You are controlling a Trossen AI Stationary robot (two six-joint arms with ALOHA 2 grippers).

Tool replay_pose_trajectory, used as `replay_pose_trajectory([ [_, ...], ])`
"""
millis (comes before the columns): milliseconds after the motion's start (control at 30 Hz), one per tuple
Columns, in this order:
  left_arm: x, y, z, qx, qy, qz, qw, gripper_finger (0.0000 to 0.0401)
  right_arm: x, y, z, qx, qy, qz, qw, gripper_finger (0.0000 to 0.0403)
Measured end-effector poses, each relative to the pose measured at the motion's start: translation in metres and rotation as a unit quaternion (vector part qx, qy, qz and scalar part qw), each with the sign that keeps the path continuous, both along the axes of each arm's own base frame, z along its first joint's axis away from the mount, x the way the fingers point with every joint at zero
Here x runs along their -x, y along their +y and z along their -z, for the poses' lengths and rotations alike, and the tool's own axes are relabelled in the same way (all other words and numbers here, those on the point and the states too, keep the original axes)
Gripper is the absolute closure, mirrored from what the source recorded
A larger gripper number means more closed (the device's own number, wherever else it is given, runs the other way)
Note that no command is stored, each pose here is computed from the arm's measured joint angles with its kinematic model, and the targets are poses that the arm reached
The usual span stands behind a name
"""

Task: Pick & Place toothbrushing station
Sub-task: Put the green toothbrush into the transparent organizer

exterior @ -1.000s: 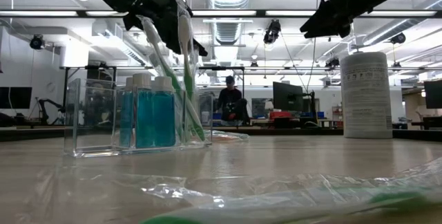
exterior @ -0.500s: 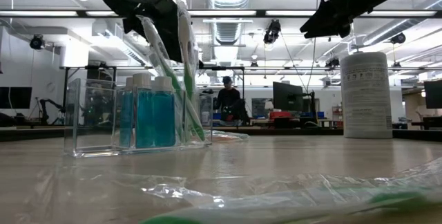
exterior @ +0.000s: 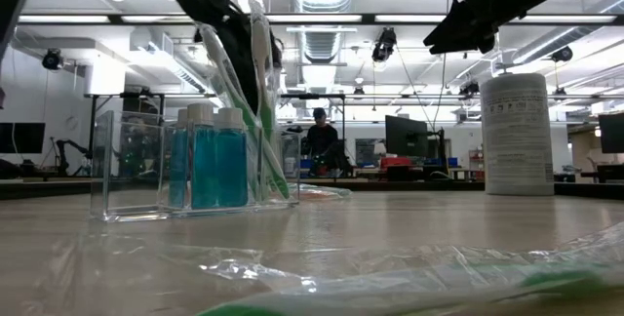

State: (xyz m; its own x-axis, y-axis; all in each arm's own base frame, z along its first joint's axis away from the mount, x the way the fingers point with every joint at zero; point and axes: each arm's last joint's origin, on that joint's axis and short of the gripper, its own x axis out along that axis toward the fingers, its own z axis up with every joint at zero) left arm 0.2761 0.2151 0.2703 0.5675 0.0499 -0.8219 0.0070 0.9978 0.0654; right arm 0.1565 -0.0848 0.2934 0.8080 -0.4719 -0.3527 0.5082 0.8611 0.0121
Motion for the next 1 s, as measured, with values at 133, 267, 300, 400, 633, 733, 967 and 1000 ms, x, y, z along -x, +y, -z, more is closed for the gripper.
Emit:
replay_pose_trajectory([
  [133,-0.015,0.015,0.005,0.041,0.009,-0.010,0.999,0.0197,0.000,0.000,0.000,0.000,0.001,0.000,1.000,0.0181],
  [267,-0.027,0.024,0.007,0.071,0.012,0.009,0.997,0.0197,0.000,0.000,0.000,0.000,0.001,0.000,1.000,0.0181],
  [300,-0.029,0.025,0.010,0.077,0.013,0.011,0.997,0.0197,0.000,0.000,0.000,0.000,0.001,0.000,1.000,0.0181],
  [400,-0.034,0.028,0.021,0.089,0.024,0.011,0.996,0.0197,0.000,0.000,0.000,0.000,0.001,0.000,1.000,0.0181],
  [633,-0.041,0.036,0.050,0.114,0.042,0.003,0.993,0.0197,0.000,0.000,0.000,0.000,0.001,0.000,1.000,0.0181],
  [733,-0.044,0.041,0.055,0.115,0.029,0.005,0.993,0.0197,0.000,0.000,0.000,0.000,0.001,0.000,1.000,0.0181],
  [967,-0.042,0.045,0.061,0.080,0.044,0.042,0.995,0.0197,0.000,0.000,0.000,0.000,0.001,0.000,1.000,0.0181],
  [1000,-0.042,0.045,0.063,0.071,0.054,0.038,0.995,0.0197,0.000,0.000,0.000,0.000,0.001,0.000,1.000,0.0181],
])
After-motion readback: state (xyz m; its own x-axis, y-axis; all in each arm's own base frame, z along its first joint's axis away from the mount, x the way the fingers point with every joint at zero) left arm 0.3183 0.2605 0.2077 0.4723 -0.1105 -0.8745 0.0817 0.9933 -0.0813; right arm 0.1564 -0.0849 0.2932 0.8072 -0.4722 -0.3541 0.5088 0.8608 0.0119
